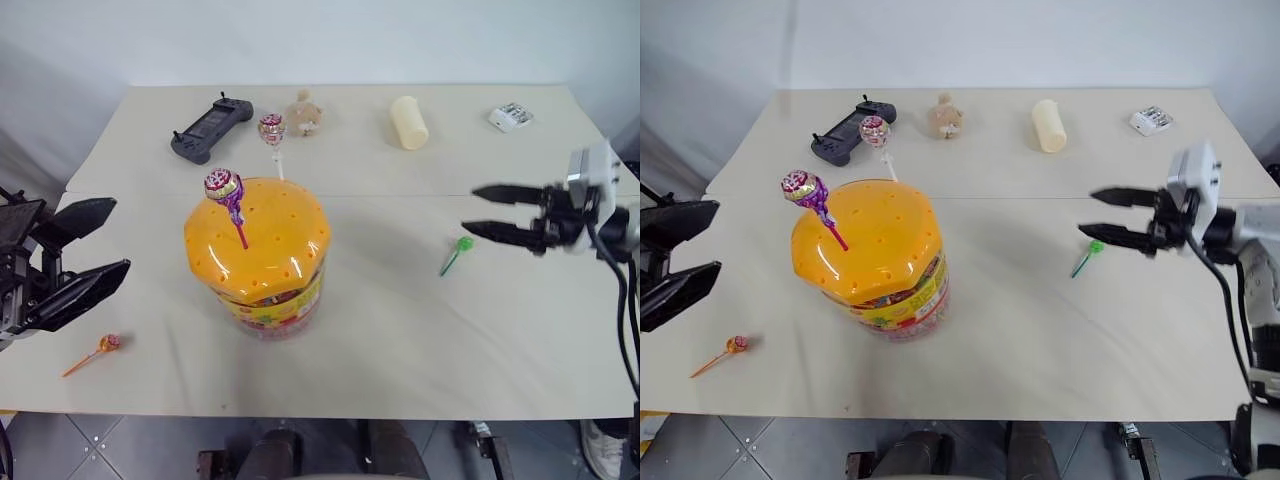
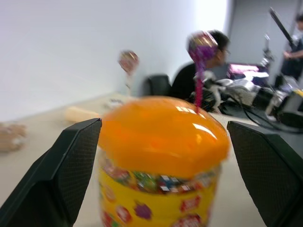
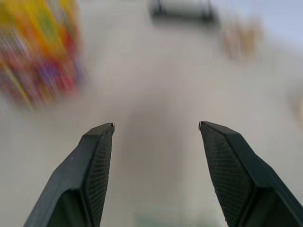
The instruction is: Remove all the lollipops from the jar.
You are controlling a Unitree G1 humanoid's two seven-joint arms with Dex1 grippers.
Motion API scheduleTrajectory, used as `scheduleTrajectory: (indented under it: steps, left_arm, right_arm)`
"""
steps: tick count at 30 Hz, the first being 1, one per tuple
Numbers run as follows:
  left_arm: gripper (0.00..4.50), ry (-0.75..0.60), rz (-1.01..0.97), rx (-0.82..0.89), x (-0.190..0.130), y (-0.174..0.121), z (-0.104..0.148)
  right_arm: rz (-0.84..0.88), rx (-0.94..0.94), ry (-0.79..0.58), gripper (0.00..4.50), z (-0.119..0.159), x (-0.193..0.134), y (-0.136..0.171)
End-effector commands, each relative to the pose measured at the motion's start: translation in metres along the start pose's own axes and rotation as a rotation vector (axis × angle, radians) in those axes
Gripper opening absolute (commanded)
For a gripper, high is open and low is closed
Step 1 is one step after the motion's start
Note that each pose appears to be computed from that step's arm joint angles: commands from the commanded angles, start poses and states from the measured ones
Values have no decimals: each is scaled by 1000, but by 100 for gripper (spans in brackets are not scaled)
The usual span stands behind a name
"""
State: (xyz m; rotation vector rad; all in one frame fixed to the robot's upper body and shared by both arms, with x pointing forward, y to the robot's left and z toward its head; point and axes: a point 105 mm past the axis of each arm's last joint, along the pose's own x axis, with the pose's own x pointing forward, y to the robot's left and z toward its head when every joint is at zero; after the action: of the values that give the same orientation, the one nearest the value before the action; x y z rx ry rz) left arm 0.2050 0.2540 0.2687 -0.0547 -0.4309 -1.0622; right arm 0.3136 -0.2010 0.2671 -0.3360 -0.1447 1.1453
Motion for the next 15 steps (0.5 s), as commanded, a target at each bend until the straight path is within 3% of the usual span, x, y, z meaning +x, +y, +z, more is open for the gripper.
scheduleTrajectory:
  steps: [1, 4, 8, 15]
  left_arm:
    - [450, -34, 30, 13, -5, -2, 7]
    - [450, -31, 41, 0, -7, -2, 4]
    - [450, -33, 38, -13, -7, -4, 2]
    - [450, -39, 40, -17, -6, -8, -1]
  right_arm:
    - [128, 0, -173, 298, 42, 45, 18]
    - [205, 28, -269, 298, 68, 84, 30]
    - [241, 80, -273, 298, 82, 122, 40]
    - [334, 131, -293, 298, 101, 164, 64]
